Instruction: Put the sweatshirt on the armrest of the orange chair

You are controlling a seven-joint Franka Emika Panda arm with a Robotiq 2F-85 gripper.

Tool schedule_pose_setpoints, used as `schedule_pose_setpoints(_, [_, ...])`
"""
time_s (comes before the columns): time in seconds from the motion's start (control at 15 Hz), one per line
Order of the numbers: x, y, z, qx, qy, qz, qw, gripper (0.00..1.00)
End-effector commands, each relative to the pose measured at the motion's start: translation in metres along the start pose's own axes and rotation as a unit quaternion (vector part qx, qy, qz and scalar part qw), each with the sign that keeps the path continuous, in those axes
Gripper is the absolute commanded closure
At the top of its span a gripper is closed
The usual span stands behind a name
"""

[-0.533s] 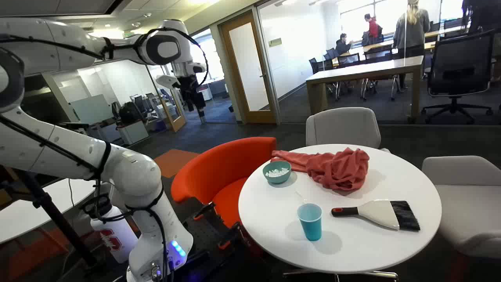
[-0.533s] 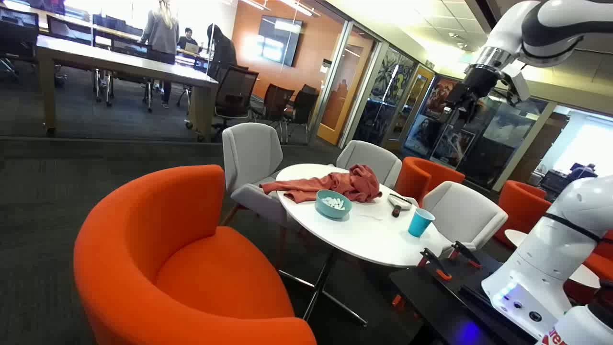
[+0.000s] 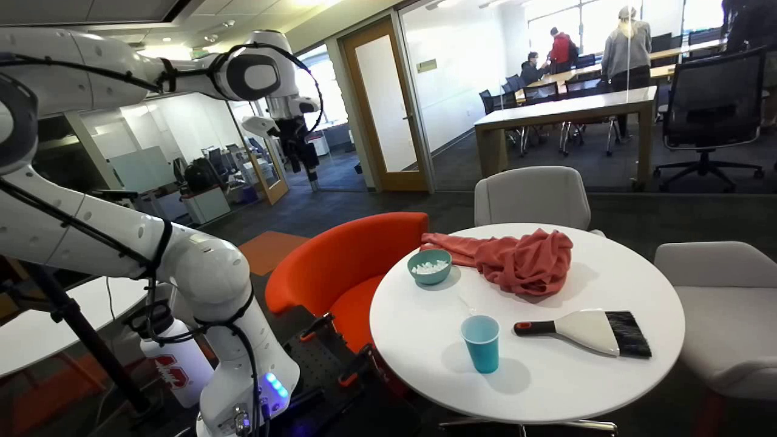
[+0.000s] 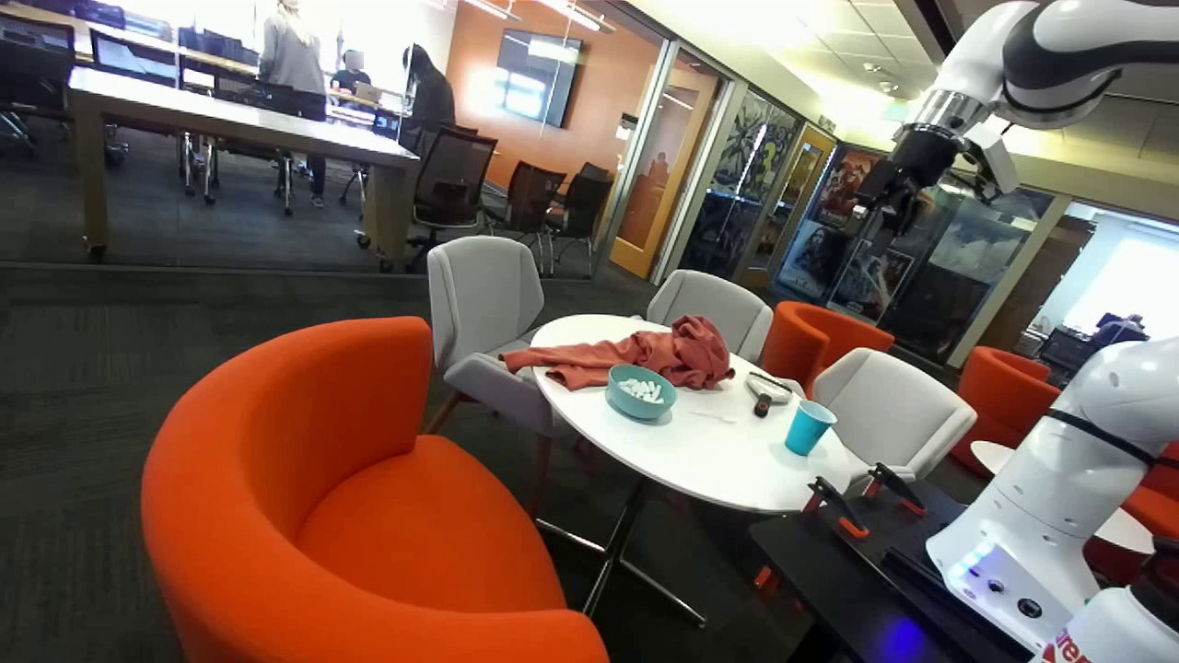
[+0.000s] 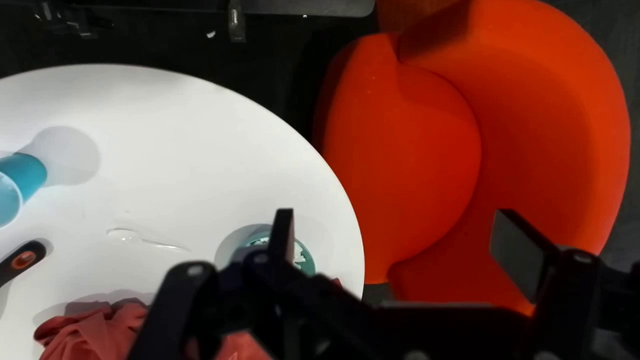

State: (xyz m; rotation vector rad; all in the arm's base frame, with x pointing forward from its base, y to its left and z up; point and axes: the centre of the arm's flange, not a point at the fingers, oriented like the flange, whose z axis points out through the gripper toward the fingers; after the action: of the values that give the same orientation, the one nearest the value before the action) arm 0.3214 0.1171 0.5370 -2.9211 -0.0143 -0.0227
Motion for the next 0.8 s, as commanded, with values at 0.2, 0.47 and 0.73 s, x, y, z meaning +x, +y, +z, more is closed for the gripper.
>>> schedule_pose_setpoints(0.2, [0.09, 0.014, 0.029, -0.023, 0.05, 0.078, 0.9954, 0.0])
schedule_pose_setpoints(0.47, [0.167, 0.046, 0.076, -0.061, 0.115, 0.141, 0.9814, 0.0])
schedule_pose_setpoints(0.73, [0.234, 0.089, 0.129, -0.119, 0.143, 0.201, 0.9617, 0.0])
